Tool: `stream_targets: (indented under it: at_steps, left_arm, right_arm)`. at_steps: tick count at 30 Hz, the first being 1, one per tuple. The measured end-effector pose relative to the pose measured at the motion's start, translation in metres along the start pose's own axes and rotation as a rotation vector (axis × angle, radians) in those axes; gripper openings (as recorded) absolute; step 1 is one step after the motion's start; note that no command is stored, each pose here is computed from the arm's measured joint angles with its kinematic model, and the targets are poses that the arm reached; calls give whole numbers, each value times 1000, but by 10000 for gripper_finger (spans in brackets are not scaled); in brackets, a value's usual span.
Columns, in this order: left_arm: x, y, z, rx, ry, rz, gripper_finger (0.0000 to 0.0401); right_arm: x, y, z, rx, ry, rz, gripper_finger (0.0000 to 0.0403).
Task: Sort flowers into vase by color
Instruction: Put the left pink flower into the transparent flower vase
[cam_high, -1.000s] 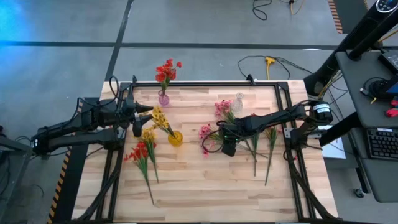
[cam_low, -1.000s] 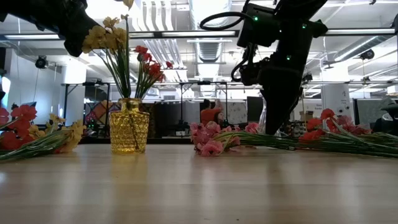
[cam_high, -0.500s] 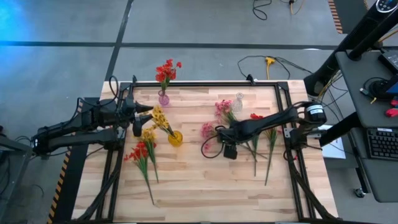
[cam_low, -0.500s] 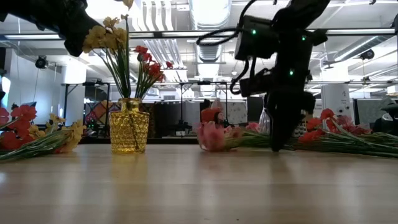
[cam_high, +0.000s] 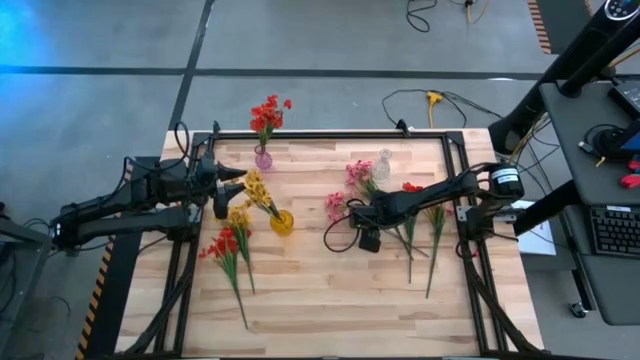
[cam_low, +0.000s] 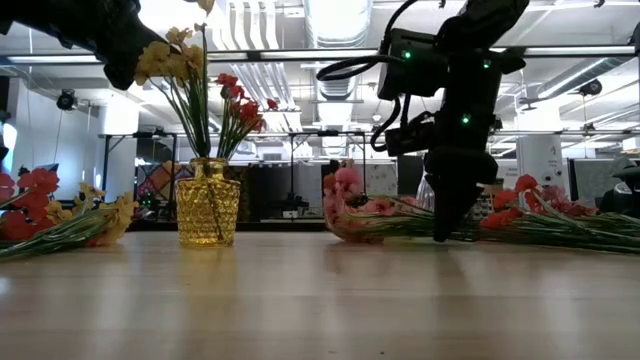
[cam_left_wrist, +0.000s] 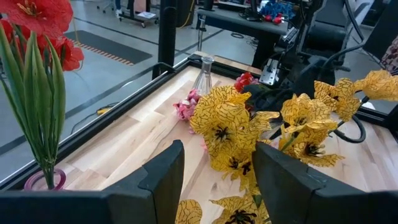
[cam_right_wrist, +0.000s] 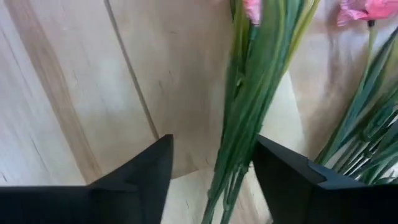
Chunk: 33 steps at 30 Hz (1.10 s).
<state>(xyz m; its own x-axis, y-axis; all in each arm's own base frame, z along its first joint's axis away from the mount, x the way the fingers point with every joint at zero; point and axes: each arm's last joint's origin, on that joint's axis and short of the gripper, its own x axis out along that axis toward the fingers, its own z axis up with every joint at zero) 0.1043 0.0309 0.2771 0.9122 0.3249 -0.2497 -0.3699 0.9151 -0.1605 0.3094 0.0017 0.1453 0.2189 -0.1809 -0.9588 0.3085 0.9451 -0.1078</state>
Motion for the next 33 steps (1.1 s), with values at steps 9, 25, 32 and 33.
stream_targets:
  at_steps: [9, 25, 32, 33]
  left_arm:
    - [1, 0, 0, 0, 3, 1, 172]
    - [1, -1, 3, -2, -27, -4, 172]
    - [1, -1, 3, -2, -25, -4, 172]
    - [1, -1, 3, -2, -25, -4, 172]
  right_arm:
    - [1, -2, 1, -1, 2, 2, 40]
    - [-72, -16, 2, 67, -242, 85, 18]
    - [-107, -24, -4, 96, -416, 131, 18]
    - [-111, -25, -4, 94, -451, 133, 18]
